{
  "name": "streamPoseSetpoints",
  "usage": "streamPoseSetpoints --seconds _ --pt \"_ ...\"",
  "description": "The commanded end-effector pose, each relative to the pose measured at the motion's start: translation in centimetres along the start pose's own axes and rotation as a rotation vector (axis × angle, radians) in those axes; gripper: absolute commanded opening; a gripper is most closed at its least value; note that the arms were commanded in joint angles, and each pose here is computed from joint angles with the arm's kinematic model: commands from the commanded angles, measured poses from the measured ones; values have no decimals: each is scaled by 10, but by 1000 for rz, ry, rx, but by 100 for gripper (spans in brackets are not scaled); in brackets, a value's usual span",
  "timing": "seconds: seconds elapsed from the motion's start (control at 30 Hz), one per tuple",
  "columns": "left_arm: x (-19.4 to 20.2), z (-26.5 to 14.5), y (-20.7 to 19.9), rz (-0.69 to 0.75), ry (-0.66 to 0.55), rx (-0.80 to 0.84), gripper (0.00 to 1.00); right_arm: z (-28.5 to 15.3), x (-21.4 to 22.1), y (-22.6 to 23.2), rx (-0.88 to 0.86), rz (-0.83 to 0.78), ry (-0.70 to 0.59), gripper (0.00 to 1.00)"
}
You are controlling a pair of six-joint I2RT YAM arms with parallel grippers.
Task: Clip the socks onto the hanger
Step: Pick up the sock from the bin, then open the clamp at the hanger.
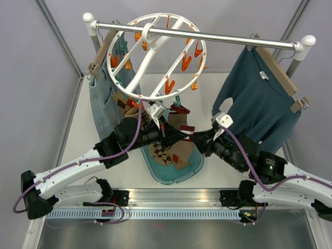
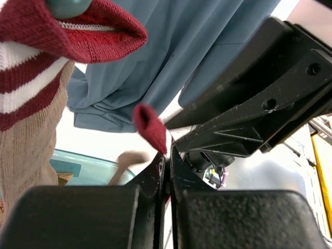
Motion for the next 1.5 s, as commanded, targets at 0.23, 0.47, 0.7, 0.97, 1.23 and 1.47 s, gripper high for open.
streamPoseSetpoints --seconds 0.23,0.47,0.7,0.97,1.23,1.47 --pt "-25 -11 -23 30 -96 98 2 -16 -45 -31 322 17 -54 59" --pt "-23 -22 -22 49 -129 85 2 8 -88 -30 446 -52 -76 61" --pt "-34 -40 -16 55 -236 -45 2 26 -106 -23 359 -219 -151 67" --pt "-46 -60 -9 53 -320 -208 2 22 -122 -15 136 -288 -258 69" --pt "-52 -66 -6 53 -366 -277 2 23 -121 -12 30 -363 -285 69" --pt "-66 -76 -3 58 -457 -386 2 19 -122 -21 26 -380 -262 70"
Point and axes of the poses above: each gripper's point midway between its finger pads, its own z axis out along the fingers, its own y axis along the line the jaws close on, x = y × z, the point moved 9 cm from there along -z, back along the fingers, and after that the axes turned 10 degrees about -z, right-handed, at the moved point
